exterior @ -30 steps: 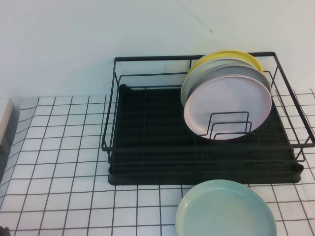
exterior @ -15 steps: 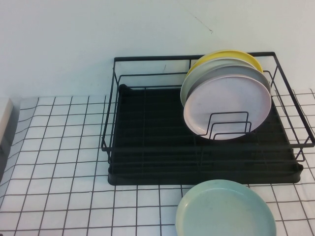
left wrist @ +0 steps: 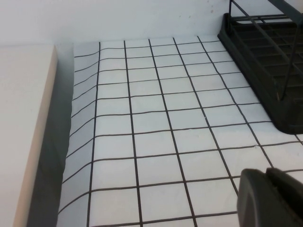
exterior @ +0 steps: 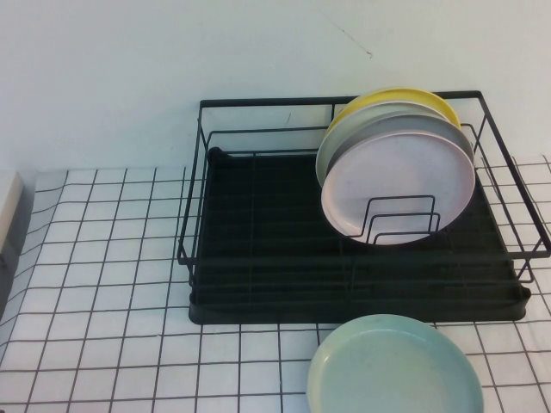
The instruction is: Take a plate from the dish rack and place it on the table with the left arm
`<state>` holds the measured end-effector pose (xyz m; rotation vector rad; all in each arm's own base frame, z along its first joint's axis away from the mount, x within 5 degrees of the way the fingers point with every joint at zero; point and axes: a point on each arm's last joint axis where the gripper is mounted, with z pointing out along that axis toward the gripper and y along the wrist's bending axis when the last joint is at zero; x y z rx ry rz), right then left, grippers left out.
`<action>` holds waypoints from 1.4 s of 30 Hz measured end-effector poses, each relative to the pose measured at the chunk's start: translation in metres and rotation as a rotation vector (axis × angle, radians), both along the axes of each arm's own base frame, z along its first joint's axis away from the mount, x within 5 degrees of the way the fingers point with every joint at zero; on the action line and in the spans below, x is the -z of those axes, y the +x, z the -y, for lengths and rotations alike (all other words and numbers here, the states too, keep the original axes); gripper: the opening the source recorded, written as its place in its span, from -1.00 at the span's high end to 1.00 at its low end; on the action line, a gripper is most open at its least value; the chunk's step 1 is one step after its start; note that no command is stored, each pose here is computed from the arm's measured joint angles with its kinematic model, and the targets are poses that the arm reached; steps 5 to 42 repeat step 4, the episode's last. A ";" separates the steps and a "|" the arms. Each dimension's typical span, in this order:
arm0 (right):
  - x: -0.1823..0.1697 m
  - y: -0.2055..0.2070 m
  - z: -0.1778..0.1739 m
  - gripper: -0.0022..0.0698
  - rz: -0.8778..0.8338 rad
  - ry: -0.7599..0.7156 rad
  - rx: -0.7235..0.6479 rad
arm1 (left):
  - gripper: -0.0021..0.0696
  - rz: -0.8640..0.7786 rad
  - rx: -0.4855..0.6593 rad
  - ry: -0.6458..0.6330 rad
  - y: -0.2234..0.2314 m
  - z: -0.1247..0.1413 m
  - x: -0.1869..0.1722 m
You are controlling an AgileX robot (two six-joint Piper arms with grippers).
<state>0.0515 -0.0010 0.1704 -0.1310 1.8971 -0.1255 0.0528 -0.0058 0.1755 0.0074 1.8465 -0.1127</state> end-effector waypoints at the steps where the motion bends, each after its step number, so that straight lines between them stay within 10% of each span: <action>1: 0.000 0.000 0.000 0.95 0.000 0.000 0.000 | 0.95 -0.002 0.000 0.002 0.000 0.000 0.000; 42: 0.000 0.000 0.000 0.95 0.000 0.000 0.000 | 0.95 -0.003 0.000 0.002 0.000 0.000 0.000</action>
